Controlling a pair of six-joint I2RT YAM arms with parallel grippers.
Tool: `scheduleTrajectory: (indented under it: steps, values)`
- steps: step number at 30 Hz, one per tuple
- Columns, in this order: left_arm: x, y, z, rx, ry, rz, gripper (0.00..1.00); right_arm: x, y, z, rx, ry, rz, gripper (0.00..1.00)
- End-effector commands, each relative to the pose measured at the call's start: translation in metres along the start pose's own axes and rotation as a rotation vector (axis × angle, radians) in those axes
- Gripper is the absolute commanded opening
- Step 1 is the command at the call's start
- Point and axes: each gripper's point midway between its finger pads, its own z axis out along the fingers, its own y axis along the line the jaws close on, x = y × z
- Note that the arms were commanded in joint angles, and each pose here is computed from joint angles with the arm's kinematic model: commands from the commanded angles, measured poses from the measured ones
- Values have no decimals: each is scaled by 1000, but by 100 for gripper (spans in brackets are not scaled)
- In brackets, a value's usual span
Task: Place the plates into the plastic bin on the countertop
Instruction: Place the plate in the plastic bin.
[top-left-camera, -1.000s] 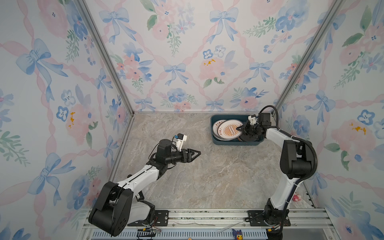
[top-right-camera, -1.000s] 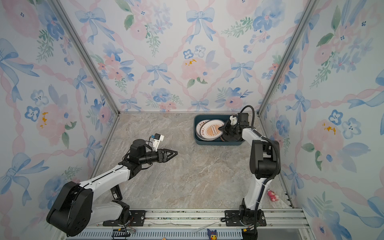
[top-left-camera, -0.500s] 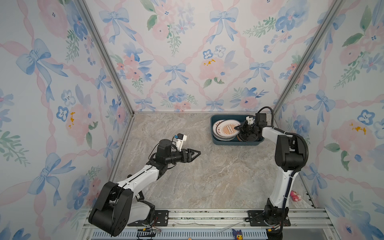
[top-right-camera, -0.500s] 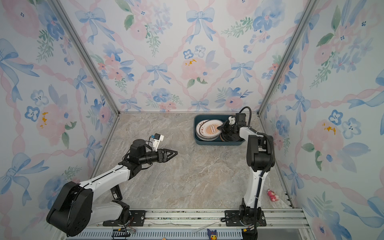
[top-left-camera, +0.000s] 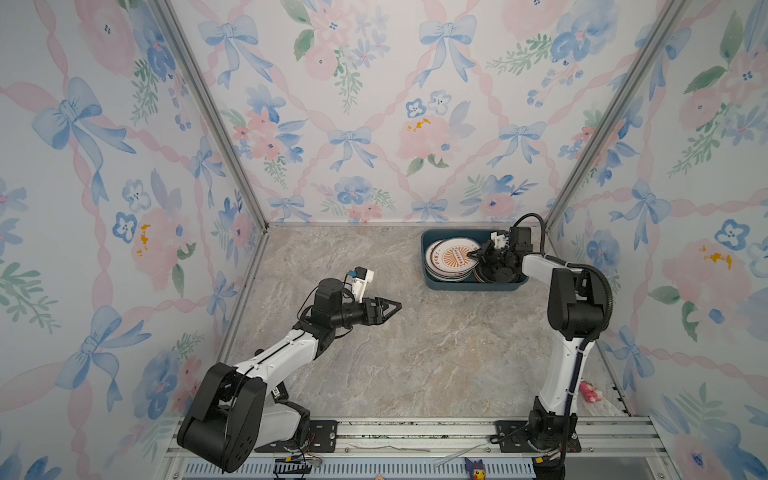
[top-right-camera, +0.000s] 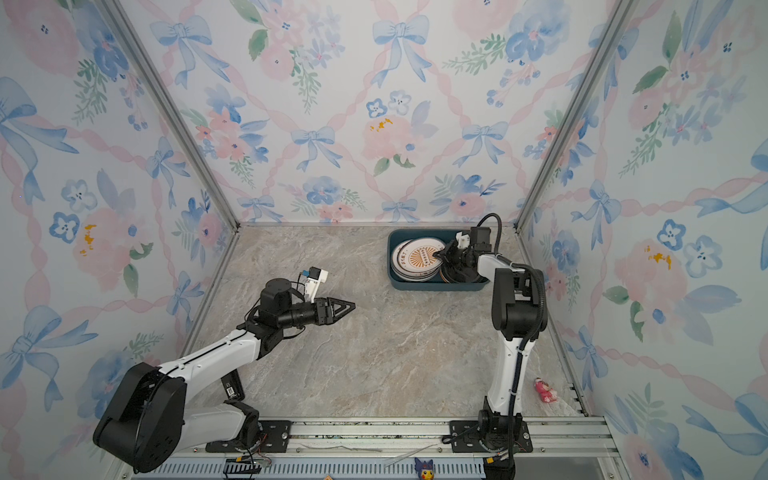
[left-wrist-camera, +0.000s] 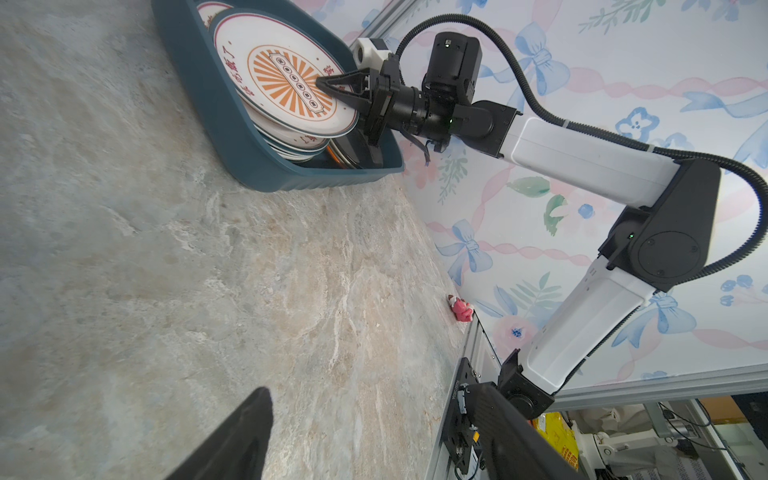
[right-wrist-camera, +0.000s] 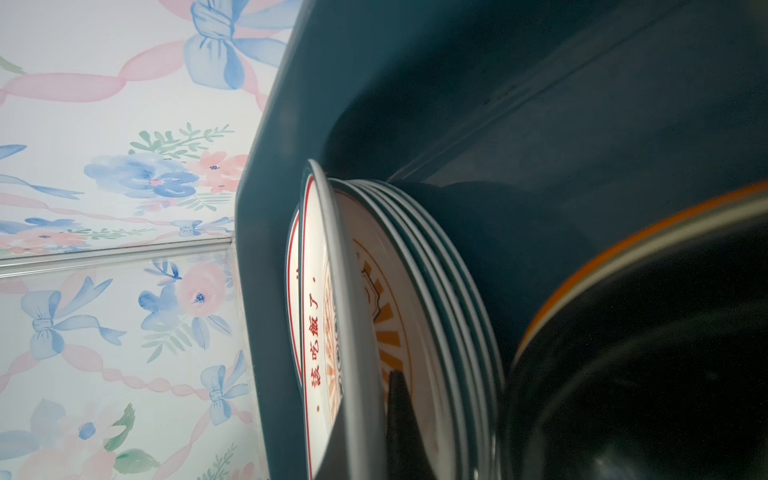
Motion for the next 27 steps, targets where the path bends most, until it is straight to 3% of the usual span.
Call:
scheduleTrajectory:
  steps: [1,22,27]
  values:
    - [-4,-2,2,3,-2,29,79,1,-22,10,54,9,20,0]
    - [-4,-2,2,5,-2,28,79,10,-47,24,95,40,41,6]
    - [-4,-3,3,7,0,28,79,13,-51,26,106,46,41,16]
